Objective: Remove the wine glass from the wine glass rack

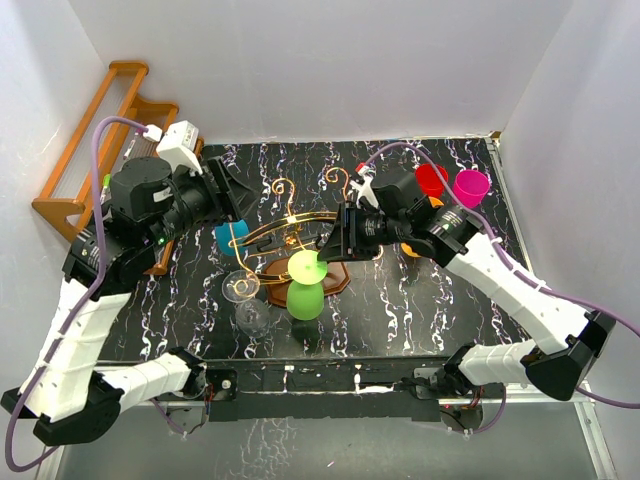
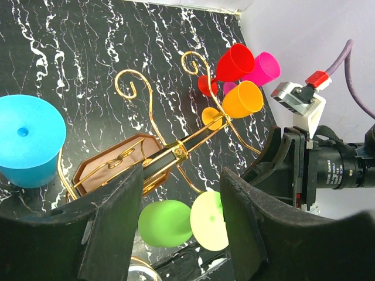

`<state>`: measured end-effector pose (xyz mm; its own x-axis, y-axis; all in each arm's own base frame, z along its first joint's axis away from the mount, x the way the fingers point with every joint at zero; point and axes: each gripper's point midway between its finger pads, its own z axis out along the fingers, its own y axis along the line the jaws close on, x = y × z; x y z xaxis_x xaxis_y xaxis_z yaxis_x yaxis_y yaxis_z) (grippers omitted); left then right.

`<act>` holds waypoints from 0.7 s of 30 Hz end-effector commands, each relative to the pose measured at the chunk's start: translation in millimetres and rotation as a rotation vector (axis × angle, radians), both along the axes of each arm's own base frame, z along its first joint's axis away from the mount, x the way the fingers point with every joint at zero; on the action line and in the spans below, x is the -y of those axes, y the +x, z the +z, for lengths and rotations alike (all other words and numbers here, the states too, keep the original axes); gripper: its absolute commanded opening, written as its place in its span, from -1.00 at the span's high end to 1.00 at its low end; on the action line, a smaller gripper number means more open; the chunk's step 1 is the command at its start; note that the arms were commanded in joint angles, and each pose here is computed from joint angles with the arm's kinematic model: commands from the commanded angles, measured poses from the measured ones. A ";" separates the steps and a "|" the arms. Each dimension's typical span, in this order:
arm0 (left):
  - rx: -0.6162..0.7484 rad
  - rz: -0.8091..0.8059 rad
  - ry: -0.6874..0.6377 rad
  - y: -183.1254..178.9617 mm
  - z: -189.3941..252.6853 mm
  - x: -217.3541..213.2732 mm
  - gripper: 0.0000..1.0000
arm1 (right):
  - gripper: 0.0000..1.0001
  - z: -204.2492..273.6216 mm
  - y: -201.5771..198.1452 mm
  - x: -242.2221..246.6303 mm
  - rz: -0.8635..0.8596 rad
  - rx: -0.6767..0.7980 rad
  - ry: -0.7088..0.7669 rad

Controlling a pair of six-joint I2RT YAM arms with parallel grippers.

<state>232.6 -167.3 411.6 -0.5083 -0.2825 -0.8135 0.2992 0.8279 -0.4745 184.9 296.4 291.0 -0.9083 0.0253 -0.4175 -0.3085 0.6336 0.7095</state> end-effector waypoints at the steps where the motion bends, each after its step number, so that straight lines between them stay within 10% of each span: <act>1: 0.022 0.006 0.005 -5.9 4.8 -6.1 -0.06 | 0.25 28.0 6.4 -13.1 0.003 0.084 0.078; 21: 0.021 0.023 0.013 -9.7 0.5 -12.1 -0.06 | 0.26 48.0 -12.4 -28.4 0.060 0.094 0.174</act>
<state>229.0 -160.5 408.2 -0.5050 -0.2838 -0.8151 0.2809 0.8389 -0.4661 176.7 315.5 305.7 -0.8993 0.0261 -0.4365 -0.3441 0.5740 0.7431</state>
